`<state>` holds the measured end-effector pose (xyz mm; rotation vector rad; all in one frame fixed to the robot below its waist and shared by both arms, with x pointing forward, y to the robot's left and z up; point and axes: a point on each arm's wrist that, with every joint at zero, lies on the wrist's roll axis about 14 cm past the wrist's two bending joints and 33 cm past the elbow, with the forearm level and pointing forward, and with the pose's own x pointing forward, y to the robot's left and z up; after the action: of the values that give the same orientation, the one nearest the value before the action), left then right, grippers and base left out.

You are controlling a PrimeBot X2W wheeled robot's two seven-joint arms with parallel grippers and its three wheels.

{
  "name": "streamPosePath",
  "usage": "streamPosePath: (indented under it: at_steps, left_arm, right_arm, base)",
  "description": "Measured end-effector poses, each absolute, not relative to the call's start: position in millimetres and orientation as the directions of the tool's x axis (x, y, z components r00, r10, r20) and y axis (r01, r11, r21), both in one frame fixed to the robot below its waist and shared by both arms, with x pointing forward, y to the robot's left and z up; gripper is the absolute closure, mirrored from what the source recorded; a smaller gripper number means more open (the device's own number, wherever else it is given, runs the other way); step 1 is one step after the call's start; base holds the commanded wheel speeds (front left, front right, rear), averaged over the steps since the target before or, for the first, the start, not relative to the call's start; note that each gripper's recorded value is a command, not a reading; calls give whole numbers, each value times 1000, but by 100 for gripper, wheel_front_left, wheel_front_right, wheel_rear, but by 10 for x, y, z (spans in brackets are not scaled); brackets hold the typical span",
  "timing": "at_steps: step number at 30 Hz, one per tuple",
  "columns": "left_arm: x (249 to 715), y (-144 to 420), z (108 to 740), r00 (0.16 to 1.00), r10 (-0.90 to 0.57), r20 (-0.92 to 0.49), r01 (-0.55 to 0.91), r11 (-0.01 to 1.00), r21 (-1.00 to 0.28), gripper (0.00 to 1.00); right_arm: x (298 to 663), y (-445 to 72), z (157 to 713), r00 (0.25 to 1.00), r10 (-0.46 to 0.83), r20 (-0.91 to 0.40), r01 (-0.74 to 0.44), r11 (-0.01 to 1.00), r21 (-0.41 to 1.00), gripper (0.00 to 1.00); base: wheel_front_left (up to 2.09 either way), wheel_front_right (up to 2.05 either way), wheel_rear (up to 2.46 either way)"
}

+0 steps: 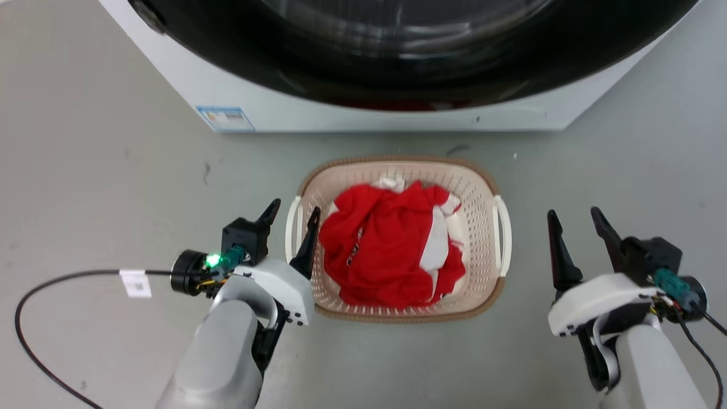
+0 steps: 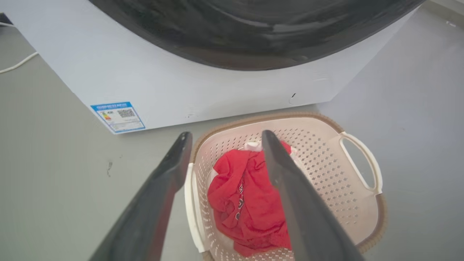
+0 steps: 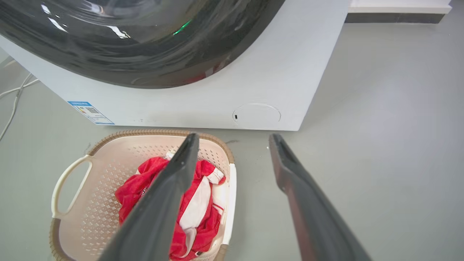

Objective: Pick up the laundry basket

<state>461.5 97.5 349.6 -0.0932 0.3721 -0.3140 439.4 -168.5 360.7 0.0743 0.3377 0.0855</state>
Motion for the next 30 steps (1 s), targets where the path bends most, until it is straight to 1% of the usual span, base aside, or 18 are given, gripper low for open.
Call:
streamPosePath:
  at_steps: [9,14,17,19,20,24,30]
  left_arm:
    - [4672,1021,2595,763,-330,-555,268,944,-193,0]
    - [4745,1090,2219,707,-322,-630,246,947,-208,0]
    - [4736,1157,1994,659,-312,-685,233,950,-209,0]
    - [4719,1175,1861,618,-312,-721,234,949,-210,0]
    - [4707,1181,1759,586,-314,-747,232,948,-216,0]
    - [4715,1196,1621,537,-318,-782,241,946,-218,0]
    - [4766,1240,1482,498,-310,-810,224,948,-225,0]
  right_arm:
    - [4562,-1551,2754,845,136,-518,-95,990,105,0]
    - [4617,-1524,2336,783,145,-605,-98,989,110,0]
    - [4621,-1500,2115,742,154,-652,-108,988,111,0]
    - [4606,-1494,1981,712,157,-684,-110,988,113,0]
    - [4588,-1491,1874,686,160,-710,-113,987,114,0]
    - [4581,-1463,1717,641,171,-749,-124,985,119,0]
    - [4575,-1396,1546,590,190,-785,-127,982,142,0]
  base:
    - [0,0,0]
    - [0,0,0]
    - [0,0,0]
    - [0,0,0]
    - [0,0,0]
    - [0,0,0]
    - [0,0,0]
